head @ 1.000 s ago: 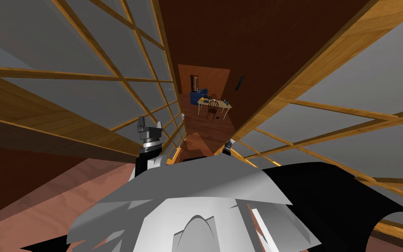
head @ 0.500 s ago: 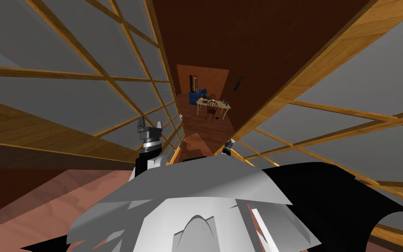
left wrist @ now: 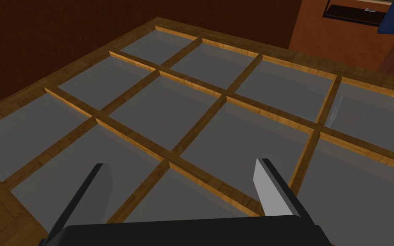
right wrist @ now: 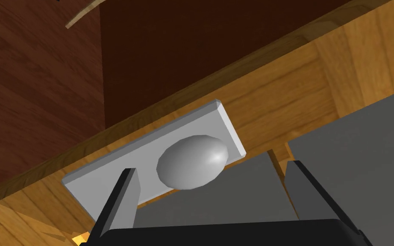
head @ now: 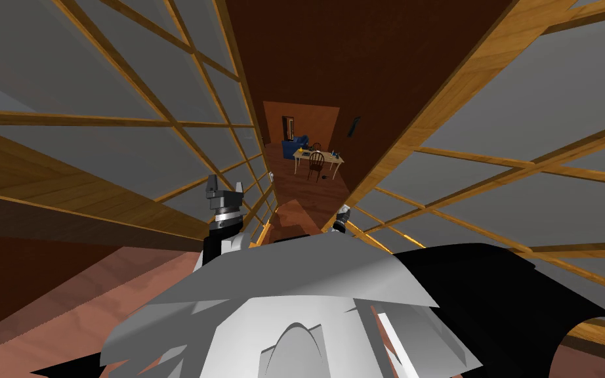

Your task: Push the door open

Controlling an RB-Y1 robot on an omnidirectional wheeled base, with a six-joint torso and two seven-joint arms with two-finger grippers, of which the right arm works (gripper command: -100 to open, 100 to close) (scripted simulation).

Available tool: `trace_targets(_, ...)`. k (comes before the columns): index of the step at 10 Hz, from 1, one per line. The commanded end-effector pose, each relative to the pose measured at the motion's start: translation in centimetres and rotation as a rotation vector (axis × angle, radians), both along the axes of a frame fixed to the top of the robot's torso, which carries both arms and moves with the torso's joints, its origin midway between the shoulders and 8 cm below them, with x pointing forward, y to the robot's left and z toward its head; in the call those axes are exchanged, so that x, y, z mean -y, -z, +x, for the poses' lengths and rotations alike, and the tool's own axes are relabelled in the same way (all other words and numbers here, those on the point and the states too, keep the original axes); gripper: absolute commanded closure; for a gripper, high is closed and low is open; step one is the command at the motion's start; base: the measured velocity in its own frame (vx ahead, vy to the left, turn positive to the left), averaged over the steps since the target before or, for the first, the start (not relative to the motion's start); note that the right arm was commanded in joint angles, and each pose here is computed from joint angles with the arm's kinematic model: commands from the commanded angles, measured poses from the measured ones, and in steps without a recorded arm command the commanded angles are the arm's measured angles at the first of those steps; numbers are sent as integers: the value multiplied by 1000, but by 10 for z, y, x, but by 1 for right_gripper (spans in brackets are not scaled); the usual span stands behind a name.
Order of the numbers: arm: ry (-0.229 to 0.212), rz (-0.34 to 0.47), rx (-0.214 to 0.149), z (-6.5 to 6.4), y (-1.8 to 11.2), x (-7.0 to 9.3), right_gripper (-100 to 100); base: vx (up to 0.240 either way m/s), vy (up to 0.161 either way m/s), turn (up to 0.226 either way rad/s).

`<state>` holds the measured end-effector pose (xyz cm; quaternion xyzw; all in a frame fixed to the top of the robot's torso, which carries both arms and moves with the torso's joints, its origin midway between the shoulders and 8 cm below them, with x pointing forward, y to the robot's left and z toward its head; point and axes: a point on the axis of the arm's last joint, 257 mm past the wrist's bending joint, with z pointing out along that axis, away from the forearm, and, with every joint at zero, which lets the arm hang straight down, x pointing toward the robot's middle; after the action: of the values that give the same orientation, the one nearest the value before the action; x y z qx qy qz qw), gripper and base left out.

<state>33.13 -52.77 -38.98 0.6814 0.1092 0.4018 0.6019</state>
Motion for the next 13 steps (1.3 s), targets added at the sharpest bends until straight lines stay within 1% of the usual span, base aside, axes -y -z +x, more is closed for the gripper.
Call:
trace_targets(1, 1, 42, 44, 1, 0, -2, -100, -22, 30, -17)
trace_targets(2, 0, 49, 51, 1, 0, -2, -100, -13, 23, -7)
trace_targets(4, 2, 103, 107, 3, 1, -5, -100, -16, 17, -14)
trace_targets(5, 1, 111, 115, 3, 1, -5, -100, -20, 13, -6)
trace_targets(6, 2, 143, 148, 4, 1, -6, -100, -21, 20, -13)
trace_targets(7, 3, 167, 173, 5, 1, -8, -100, -30, 22, -21)
trace_targets(8, 2, 177, 184, 5, 1, -8, -100, -24, 19, -5)
trace_targets(10, 5, 233, 242, 7, 2, -11, -100, -29, 25, -17)
trace_targets(11, 4, 245, 256, 7, 2, -11, -100, -25, 21, -7)
trace_targets(12, 5, 274, 285, 8, 2, -13, -100, -20, 21, -10)
trace_targets(13, 5, 279, 292, 8, 2, -13, -100, -15, 16, -7)
